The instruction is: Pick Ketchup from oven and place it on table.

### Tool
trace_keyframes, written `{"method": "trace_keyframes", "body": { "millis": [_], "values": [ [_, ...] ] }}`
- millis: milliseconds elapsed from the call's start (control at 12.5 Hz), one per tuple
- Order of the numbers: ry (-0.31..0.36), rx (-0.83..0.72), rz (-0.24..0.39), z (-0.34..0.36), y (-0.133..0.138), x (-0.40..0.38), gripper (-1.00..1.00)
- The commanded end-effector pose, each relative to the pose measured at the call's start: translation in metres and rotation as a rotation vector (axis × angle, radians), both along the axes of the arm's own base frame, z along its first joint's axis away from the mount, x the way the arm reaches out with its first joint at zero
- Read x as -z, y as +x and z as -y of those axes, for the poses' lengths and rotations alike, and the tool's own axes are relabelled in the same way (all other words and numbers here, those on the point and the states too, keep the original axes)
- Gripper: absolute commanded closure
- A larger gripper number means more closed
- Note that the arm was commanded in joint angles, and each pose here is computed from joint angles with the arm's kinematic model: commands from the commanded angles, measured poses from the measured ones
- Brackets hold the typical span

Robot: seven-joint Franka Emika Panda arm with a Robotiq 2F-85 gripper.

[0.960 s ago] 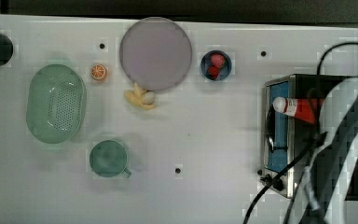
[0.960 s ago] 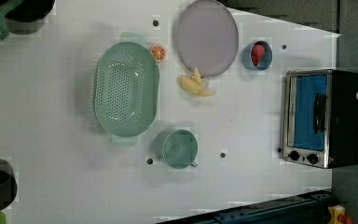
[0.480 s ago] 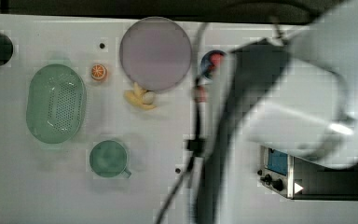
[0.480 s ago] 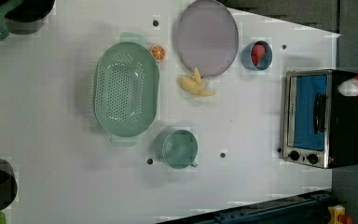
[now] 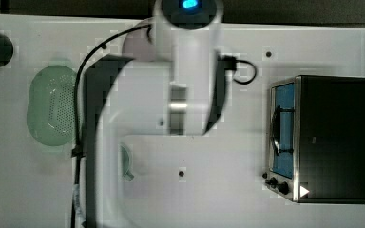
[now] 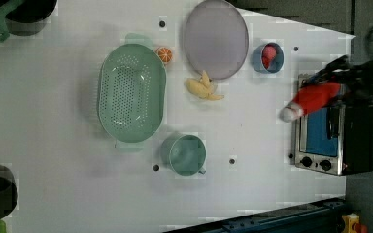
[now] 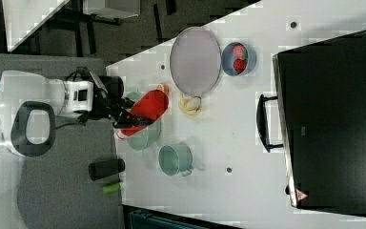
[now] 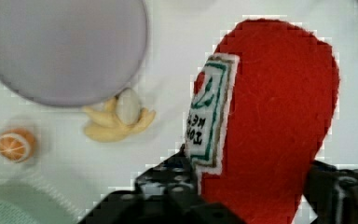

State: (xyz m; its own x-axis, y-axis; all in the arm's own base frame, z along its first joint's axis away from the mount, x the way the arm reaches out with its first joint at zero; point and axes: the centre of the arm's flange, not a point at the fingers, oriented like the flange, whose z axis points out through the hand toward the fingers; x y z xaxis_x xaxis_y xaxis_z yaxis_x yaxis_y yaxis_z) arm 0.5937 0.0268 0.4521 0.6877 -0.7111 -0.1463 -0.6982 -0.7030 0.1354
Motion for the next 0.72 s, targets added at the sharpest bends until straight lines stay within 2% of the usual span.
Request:
{"method": "trace_keyframes", "body": {
  "millis": [80,320,560,720],
  "values": [
    [-0.026,0.236,-0.008,0.033,-0.013,0.029,-0.24],
    [-0.040,0.277,-0.004,0.041,-0.031,0.094,-0.24],
    [-0.061,0.282,-0.037,0.044,-0.054,0.161,-0.24],
    [-0.078,0.283,0.003,0.045,-0.059,0.201,-0.24]
  ]
}}
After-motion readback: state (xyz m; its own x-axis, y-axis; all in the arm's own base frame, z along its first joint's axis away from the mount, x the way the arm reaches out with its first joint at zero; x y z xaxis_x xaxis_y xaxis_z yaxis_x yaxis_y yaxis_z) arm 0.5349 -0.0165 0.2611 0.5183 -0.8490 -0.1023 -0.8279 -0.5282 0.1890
